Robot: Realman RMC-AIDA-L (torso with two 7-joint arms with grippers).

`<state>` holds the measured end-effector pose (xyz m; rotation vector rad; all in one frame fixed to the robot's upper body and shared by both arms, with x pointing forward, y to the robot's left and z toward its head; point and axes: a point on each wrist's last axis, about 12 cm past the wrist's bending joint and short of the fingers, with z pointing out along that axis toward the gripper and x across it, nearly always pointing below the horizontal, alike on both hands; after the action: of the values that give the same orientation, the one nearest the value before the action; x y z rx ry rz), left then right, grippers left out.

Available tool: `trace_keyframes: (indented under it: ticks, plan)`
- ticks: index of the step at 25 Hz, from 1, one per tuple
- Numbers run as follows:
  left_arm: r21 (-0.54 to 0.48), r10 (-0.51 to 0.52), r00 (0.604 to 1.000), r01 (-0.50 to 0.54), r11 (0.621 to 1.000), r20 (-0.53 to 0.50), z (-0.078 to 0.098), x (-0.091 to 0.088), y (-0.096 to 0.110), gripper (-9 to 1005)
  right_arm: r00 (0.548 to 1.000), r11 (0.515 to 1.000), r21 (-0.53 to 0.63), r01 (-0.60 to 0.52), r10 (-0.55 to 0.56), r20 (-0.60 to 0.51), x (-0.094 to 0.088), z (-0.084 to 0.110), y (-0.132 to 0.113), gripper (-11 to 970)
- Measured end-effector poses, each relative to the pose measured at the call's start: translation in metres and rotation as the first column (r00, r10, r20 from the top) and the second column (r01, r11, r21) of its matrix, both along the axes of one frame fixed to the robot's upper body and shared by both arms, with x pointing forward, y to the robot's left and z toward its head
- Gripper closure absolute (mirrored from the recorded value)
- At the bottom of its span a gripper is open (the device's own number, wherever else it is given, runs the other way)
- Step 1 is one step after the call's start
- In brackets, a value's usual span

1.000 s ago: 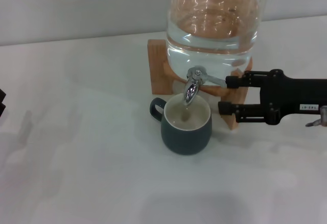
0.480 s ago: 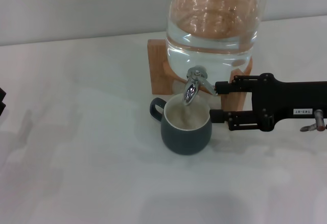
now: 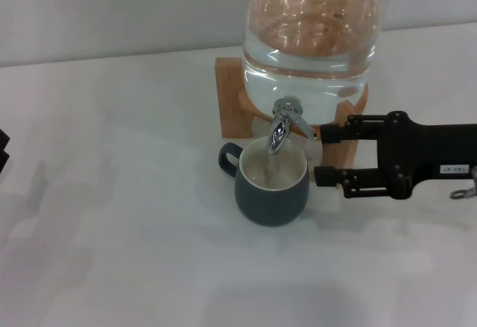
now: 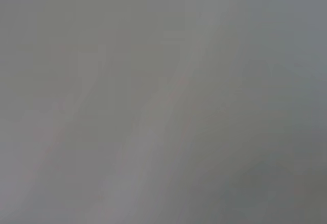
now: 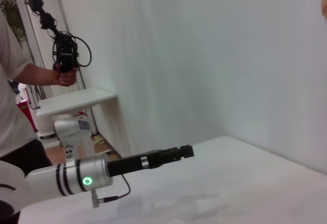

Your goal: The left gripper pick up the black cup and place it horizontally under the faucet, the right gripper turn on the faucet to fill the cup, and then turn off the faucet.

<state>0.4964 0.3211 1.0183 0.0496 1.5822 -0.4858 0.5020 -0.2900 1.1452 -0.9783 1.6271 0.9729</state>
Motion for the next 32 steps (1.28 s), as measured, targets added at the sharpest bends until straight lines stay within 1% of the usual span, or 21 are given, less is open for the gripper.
trace_keyframes:
  ticks: [6,7,12,20,26,32]
  plan:
    - [0.04,-0.001,1.0,0.0,0.999,0.02,-0.001,-0.002,-0.002,398,0.999,0.999,0.019,-0.039,0.039,-0.007,-0.005,-0.001,0.003,237]
    - [0.042,0.001,1.0,-0.002,0.999,0.022,-0.001,-0.002,-0.002,398,0.998,0.998,0.016,-0.065,0.065,-0.013,-0.006,-0.002,0.009,237]
    - [0.041,0.003,1.0,-0.003,0.999,0.019,-0.001,-0.002,-0.002,399,0.993,0.993,0.028,-0.112,0.113,-0.022,-0.008,-0.004,0.02,237]
    - [0.036,0.002,1.0,-0.002,0.999,0.018,-0.002,-0.002,-0.003,399,0.987,0.988,0.039,-0.153,0.154,-0.036,-0.008,-0.007,0.036,237]
    - [0.035,0.001,1.0,-0.002,0.999,0.019,-0.001,-0.002,-0.004,399,0.99,0.991,0.016,-0.135,0.135,-0.039,-0.003,-0.011,0.049,237]
    - [0.035,0.003,1.0,-0.003,0.999,0.016,-0.002,-0.003,-0.003,399,0.995,0.995,0.004,-0.098,0.098,-0.035,0.003,-0.013,0.052,237]
